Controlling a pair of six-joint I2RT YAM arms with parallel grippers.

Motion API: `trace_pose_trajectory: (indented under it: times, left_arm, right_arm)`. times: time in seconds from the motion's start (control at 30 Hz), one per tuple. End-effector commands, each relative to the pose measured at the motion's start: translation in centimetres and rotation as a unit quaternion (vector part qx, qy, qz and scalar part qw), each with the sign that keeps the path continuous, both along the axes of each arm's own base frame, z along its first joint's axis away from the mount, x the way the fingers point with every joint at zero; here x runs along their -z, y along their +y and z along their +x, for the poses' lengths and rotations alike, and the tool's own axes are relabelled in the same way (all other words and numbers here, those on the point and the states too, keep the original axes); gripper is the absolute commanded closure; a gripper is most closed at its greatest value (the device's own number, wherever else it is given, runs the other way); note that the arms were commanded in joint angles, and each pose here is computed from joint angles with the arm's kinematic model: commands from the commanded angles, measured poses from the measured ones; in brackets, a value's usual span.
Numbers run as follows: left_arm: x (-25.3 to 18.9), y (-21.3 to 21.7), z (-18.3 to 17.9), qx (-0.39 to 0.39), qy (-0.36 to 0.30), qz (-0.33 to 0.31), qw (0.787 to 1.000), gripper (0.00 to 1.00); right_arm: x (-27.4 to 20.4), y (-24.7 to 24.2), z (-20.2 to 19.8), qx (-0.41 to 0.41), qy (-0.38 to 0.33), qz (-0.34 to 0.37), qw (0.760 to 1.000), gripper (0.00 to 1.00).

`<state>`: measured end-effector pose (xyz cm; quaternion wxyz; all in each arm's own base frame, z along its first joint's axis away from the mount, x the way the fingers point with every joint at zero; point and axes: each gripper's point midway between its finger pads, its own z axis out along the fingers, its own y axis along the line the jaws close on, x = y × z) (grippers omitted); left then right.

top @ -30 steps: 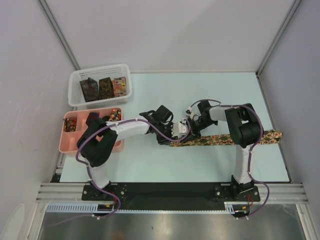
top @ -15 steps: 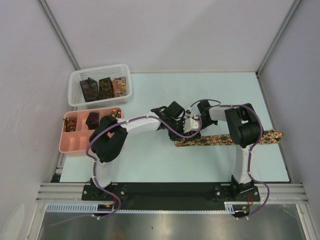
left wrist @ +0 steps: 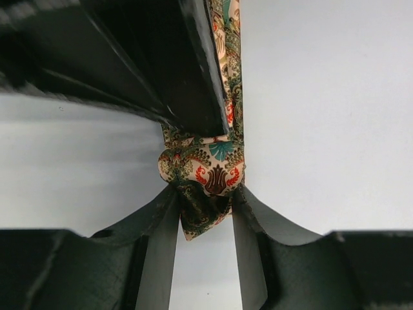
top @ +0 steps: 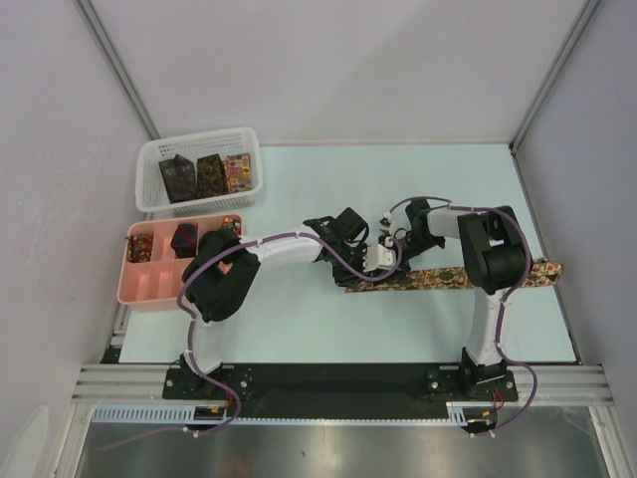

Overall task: Roll the ties
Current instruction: Roll the tie at the center of the board.

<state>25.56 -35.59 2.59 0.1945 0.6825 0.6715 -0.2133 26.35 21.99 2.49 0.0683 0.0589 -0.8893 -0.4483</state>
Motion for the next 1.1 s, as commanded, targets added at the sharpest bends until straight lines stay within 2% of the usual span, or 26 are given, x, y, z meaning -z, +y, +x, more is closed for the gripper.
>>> trace_pose_trajectory:
  times: [0.0,0.17,0.33,0.47,0.57,0.6,0.67,0.7,0.9,1.07]
  left_arm:
    - [1.0,0.9,-1.5,0.022,0.021,0.018,0.999,0.58]
    - [0.8,0.6,-1.3,0.023,0.02,0.014,0.999,0.57]
    - [0.9,0.7,-1.3,0.022,0.021,0.016,0.999,0.55]
    - [0.8,0.6,-1.3,0.02,0.02,0.015,0.999,0.54]
    - [0.6,0.5,-1.1,0.017,0.019,0.013,1.0,0.53]
    - [0.5,0.5,-1.1,0.018,0.017,0.011,1.0,0.52]
    - [0.3,0.5,-1.1,0.015,0.015,0.007,1.0,0.48]
    - [-0.4,0.4,-1.0,0.013,0.01,-0.003,1.0,0.43]
    - [-2.6,1.1,0.4,-0.023,-0.006,-0.066,0.998,0.23]
    - [-2.4,0.5,0.9,-0.029,-0.01,-0.08,0.996,0.19]
  right_arm:
    - [-3.1,-0.7,1.3,-0.002,-0.044,0.018,0.999,0.66]
    - [-4.4,0.5,1.8,0.007,-0.053,0.046,0.998,0.58]
    - [-4.0,1.9,1.6,-0.005,-0.051,0.052,0.997,0.57]
    - [-2.5,2.1,1.2,-0.016,-0.047,0.03,0.998,0.58]
    - [-1.4,1.5,1.2,-0.018,-0.048,0.007,0.999,0.66]
    - [-0.7,1.1,1.3,-0.016,-0.047,-0.008,0.999,0.77]
    - [-0.1,0.6,1.3,-0.013,-0.045,-0.02,0.999,0.92]
    - [0.4,0.1,1.5,-0.009,-0.045,-0.032,0.998,1.0]
    - [2.7,-2.3,1.4,0.004,-0.028,-0.061,0.998,1.0]
    - [3.5,-2.5,1.2,0.006,-0.021,-0.066,0.998,1.0]
